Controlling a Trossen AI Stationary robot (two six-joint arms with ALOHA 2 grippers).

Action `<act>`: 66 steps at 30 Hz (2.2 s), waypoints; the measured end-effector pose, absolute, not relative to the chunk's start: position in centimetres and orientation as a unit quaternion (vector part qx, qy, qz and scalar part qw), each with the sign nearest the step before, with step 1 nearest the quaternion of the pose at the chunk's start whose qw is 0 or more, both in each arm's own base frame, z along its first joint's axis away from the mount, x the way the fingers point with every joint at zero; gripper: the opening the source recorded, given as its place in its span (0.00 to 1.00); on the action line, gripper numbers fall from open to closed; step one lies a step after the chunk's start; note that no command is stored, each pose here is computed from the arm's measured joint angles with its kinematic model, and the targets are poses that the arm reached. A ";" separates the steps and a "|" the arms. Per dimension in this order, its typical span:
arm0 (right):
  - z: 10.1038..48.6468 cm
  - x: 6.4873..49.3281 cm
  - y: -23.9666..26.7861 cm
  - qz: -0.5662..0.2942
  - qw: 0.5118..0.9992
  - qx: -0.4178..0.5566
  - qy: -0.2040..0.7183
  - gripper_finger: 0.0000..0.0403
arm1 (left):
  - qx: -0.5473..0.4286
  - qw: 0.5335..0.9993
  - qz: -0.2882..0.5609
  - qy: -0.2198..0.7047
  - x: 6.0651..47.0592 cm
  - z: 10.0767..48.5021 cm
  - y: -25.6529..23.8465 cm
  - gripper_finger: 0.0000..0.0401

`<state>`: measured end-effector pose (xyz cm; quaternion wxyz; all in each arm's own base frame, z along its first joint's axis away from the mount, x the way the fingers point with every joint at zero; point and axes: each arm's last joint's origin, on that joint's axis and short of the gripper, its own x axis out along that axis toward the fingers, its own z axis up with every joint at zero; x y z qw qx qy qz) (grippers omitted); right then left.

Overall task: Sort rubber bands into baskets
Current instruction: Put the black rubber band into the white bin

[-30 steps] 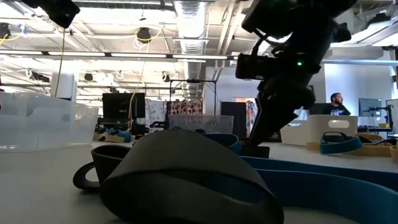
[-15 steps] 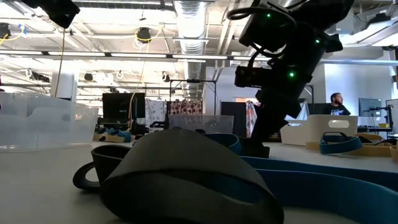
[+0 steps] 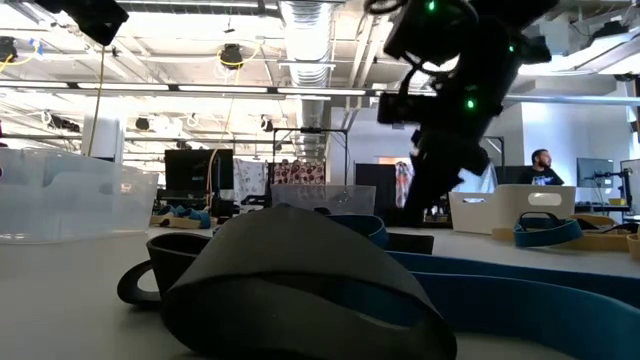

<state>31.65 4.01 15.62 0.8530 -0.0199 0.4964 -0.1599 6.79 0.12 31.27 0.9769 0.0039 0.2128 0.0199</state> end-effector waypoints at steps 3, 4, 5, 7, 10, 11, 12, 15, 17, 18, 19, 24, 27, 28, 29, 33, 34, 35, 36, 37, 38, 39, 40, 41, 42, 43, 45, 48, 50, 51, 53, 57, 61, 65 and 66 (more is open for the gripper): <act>17.4 31.0 3.2 -0.182 0.850 -0.038 0.493 0.05 | 0.004 0.977 0.020 0.213 6.8 31.3 0.1 0.00; 18.1 30.7 2.8 -0.193 0.850 -0.039 0.489 0.05 | 0.004 0.977 0.020 0.213 6.8 31.3 0.1 0.00; 18.8 30.4 2.3 -0.204 0.851 -0.040 0.483 0.05 | 0.004 0.977 0.020 0.212 6.8 31.3 0.1 0.00; 20.3 29.5 1.3 -0.226 0.848 -0.040 0.477 0.05 | 0.004 0.977 0.020 0.213 6.8 31.3 0.1 0.00; 22.4 27.9 -0.4 -0.259 0.844 -0.037 0.469 0.05 | 0.004 0.977 0.020 0.213 6.8 31.3 0.1 0.00; 23.2 27.3 -1.1 -0.271 0.842 -0.034 0.465 0.05 | 0.004 0.977 0.020 0.213 6.8 31.3 0.1 0.00; 23.8 26.7 -1.7 -0.285 0.839 -0.031 0.462 0.05 | 0.004 0.977 0.020 0.213 6.8 31.3 0.1 0.00; 25.5 24.6 -3.8 -0.332 0.825 -0.021 0.457 0.05 | 0.004 0.977 0.020 0.213 6.8 31.3 0.1 0.00; 26.3 23.1 -5.1 -0.363 0.810 -0.013 0.460 0.05 | 0.004 0.977 0.020 0.213 6.8 31.3 0.1 0.00; 26.7 22.3 -5.9 -0.378 0.802 -0.006 0.462 0.05 | 0.004 0.977 0.020 0.213 6.8 31.3 0.1 0.00; 27.0 21.6 -6.6 -0.392 0.794 0.003 0.465 0.05 | 0.004 0.977 0.020 0.213 6.8 31.3 0.1 0.00; 27.3 18.7 -10.0 -0.450 0.746 0.051 0.489 0.05 | 0.004 0.977 0.020 0.213 6.8 31.3 0.1 0.00; 27.0 17.6 -11.7 -0.450 0.730 0.093 0.506 0.05 | 0.004 0.977 0.020 0.213 6.8 31.3 0.1 0.00; 26.8 17.4 -12.3 -0.453 0.724 0.104 0.510 0.05 | 0.004 0.977 0.020 0.213 6.8 31.3 0.1 0.00; 26.6 17.1 -12.8 -0.459 0.715 0.112 0.516 0.05 | 0.004 0.977 0.020 0.212 6.8 31.3 0.1 0.00; 25.5 16.5 -14.8 -0.473 0.683 0.141 0.539 0.06 | 0.004 0.977 0.020 0.213 6.8 31.3 0.1 0.00; 25.2 16.4 -15.2 -0.471 0.678 0.152 0.544 0.07 | 0.004 0.977 0.020 0.213 6.8 31.3 0.1 0.00; 24.8 16.3 -15.6 -0.470 0.672 0.161 0.549 0.08 | 0.004 0.977 0.020 0.212 6.8 31.3 0.1 0.00; 24.5 16.3 -16.0 -0.469 0.666 0.169 0.554 0.08 | 0.004 0.977 0.020 0.213 6.8 31.3 0.1 0.00; 24.1 16.3 -16.3 -0.468 0.661 0.174 0.560 0.09 | 0.004 0.977 0.020 0.213 6.8 31.3 0.1 0.00; 23.8 16.3 -16.6 -0.467 0.655 0.179 0.567 0.09 | 0.004 0.977 0.020 0.213 6.8 31.3 0.1 0.00; 23.4 16.3 -16.8 -0.464 0.650 0.184 0.573 0.09 | 0.004 0.977 0.020 0.213 6.8 31.3 0.1 0.00; 23.1 16.4 -17.0 -0.460 0.646 0.191 0.579 0.10 | 0.004 0.977 0.020 0.213 6.8 31.3 0.1 0.00; 22.8 16.5 -17.2 -0.457 0.642 0.194 0.584 0.10 | 0.004 0.977 0.020 0.213 6.8 31.3 0.1 0.00; 22.5 16.5 -17.3 -0.456 0.637 0.196 0.590 0.10 | 0.004 0.977 0.020 0.213 6.8 31.3 0.1 0.00; 22.2 16.6 -17.4 -0.454 0.633 0.198 0.595 0.10 | 0.004 0.977 0.020 0.213 6.8 31.3 0.1 0.00; 21.8 16.8 -17.6 -0.452 0.628 0.198 0.602 0.11 | 0.004 0.977 0.020 0.212 6.8 31.3 0.1 0.00; 21.3 17.0 -17.7 -0.449 0.621 0.200 0.610 0.16 | 0.004 0.977 0.020 0.213 6.8 31.3 0.1 0.00; 21.2 17.1 -17.8 -0.450 0.619 0.199 0.613 0.21 | 0.004 0.977 0.020 0.213 6.8 31.3 0.1 0.00; 21.2 17.1 -17.8 -0.450 0.619 0.198 0.613 0.24 | 0.004 0.977 0.020 0.213 6.8 31.3 0.1 0.00; 21.2 17.0 -17.8 -0.451 0.618 0.197 0.613 0.30 | 0.004 0.977 0.020 0.213 6.8 31.3 0.1 0.00; 22.0 16.8 -17.5 -0.463 0.626 0.187 0.598 0.41 | 0.004 0.977 0.020 0.213 6.8 31.3 0.1 0.00; 23.2 16.8 -16.7 -0.460 0.652 0.177 0.576 0.48 | 0.004 0.977 0.020 0.213 6.8 31.3 0.1 0.00; 24.3 17.8 -14.7 -0.404 0.704 0.158 0.563 0.49 | 0.004 0.977 0.020 0.212 6.8 31.3 0.1 0.00; 24.5 18.2 -14.0 -0.386 0.717 0.151 0.560 0.49 | 0.004 0.977 0.020 0.213 6.8 31.3 0.1 0.00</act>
